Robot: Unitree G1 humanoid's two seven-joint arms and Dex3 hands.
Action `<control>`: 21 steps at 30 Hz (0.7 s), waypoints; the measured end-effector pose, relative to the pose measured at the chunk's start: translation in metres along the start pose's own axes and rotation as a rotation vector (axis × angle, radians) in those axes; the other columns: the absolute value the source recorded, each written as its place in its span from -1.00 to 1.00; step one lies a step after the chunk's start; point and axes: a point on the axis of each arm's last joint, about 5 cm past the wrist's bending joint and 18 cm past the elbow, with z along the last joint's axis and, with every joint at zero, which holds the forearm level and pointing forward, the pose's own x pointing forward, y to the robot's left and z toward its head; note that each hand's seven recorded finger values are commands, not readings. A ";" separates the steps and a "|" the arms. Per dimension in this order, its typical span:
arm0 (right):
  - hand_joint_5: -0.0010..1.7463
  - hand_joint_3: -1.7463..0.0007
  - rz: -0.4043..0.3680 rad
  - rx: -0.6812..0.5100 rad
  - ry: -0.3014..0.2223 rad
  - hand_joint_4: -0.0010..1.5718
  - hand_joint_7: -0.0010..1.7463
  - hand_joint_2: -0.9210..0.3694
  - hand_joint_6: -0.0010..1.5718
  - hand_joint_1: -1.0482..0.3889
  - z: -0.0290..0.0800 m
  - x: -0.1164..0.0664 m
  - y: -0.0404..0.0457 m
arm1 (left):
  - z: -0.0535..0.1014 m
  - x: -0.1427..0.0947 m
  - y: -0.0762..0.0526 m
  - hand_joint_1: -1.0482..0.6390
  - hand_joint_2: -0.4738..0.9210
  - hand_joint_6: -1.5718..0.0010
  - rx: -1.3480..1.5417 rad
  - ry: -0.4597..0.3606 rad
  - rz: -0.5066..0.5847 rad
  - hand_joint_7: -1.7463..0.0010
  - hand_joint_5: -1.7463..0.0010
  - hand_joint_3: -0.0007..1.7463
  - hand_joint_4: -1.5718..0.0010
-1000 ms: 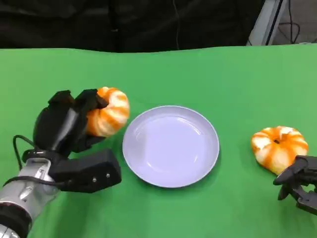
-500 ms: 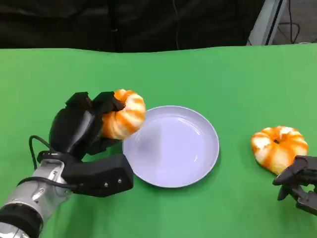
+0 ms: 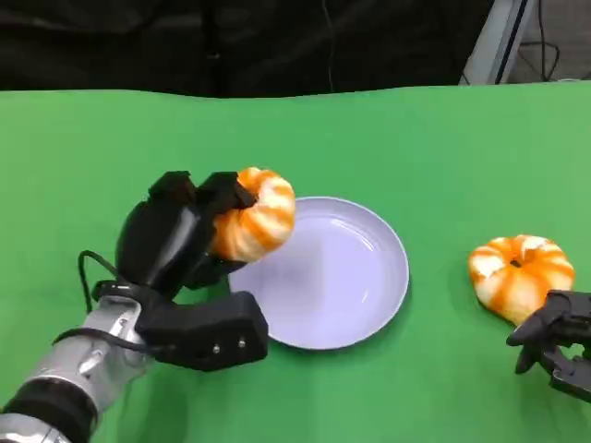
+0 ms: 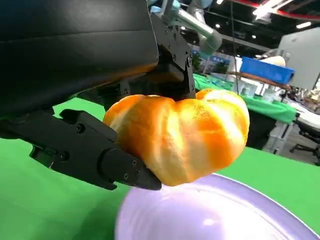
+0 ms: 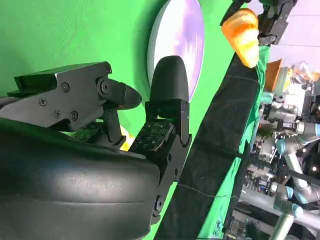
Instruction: Grasp the bread from the table and place it into the plate.
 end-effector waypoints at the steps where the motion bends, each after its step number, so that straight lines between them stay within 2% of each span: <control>1: 0.58 0.33 0.000 0.000 0.000 0.10 0.04 -0.90 0.23 0.59 0.000 0.000 0.0000 | 0.001 0.000 -0.001 0.13 1.00 0.40 0.000 -0.004 -0.005 -0.67 -1.00 -0.66 0.47; 4: 0.58 0.33 -0.001 0.000 0.000 0.11 0.03 -0.90 0.23 0.59 0.000 0.000 0.0001 | 0.004 0.002 -0.001 0.12 1.00 0.43 -0.006 -0.017 -0.008 -0.71 -1.00 -0.69 0.47; 7: 0.57 0.33 -0.002 0.000 0.000 0.11 0.03 -0.90 0.23 0.59 0.000 0.000 0.0002 | 0.009 0.004 -0.004 0.11 1.00 0.39 -0.020 -0.027 -0.031 -0.66 -1.00 -0.69 0.47; 12: 0.57 0.34 -0.003 -0.001 0.001 0.10 0.02 -0.90 0.23 0.58 0.000 0.000 0.0003 | 0.015 0.004 -0.009 0.10 1.00 0.39 -0.039 -0.034 -0.055 -0.68 -1.00 -0.74 0.46; 21: 0.58 0.32 -0.005 -0.002 0.002 0.11 0.03 -0.89 0.23 0.59 0.000 0.001 0.0008 | 0.024 0.011 -0.017 0.11 1.00 0.38 -0.061 -0.038 -0.085 -0.69 -1.00 -0.65 0.46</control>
